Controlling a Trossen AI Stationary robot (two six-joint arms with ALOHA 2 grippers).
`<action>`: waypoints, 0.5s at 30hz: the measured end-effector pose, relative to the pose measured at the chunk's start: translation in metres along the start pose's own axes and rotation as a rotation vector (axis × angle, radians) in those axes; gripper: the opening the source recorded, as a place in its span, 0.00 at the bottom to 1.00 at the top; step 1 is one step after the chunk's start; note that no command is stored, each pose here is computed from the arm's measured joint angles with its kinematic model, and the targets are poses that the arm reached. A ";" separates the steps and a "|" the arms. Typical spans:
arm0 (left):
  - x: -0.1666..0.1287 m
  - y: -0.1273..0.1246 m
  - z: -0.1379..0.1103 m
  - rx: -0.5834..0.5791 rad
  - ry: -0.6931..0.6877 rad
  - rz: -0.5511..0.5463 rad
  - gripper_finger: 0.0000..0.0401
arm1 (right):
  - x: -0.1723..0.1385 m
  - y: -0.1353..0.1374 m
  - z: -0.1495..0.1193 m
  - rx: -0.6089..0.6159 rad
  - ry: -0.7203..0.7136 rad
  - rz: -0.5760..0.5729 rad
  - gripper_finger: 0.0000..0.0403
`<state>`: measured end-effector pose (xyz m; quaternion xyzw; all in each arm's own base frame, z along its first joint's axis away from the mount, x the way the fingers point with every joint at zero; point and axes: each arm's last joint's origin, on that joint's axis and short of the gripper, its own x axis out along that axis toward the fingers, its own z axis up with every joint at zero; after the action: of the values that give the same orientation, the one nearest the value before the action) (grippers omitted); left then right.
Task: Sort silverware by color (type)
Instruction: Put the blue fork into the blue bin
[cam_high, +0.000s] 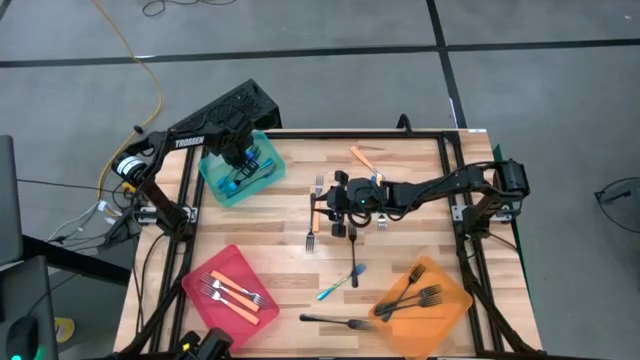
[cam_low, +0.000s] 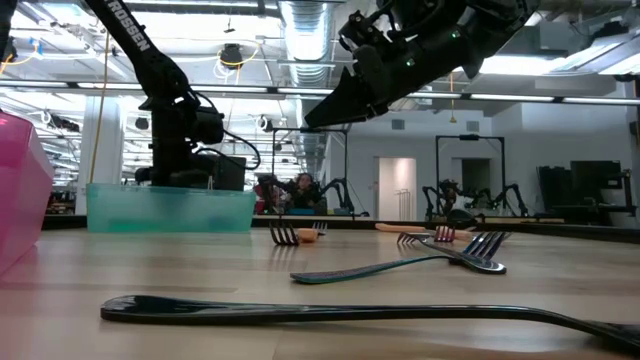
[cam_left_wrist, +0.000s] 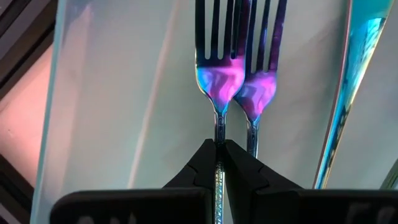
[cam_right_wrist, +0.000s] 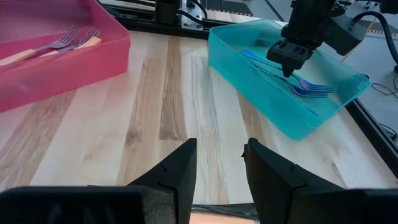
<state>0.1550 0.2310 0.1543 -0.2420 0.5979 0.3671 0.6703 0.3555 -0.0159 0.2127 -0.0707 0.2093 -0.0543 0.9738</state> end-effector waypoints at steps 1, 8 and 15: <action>0.000 0.000 0.000 0.000 0.000 0.000 0.00 | 0.000 0.000 0.000 0.000 0.000 0.000 0.38; 0.000 0.000 0.000 0.001 0.002 0.000 0.00 | 0.000 0.000 0.000 0.000 0.000 0.000 0.38; 0.000 0.005 -0.002 -0.024 0.017 0.020 0.00 | 0.000 0.000 0.000 -0.005 -0.001 0.000 0.38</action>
<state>0.1495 0.2330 0.1541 -0.2471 0.6016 0.3786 0.6585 0.3555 -0.0162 0.2128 -0.0732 0.2089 -0.0540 0.9737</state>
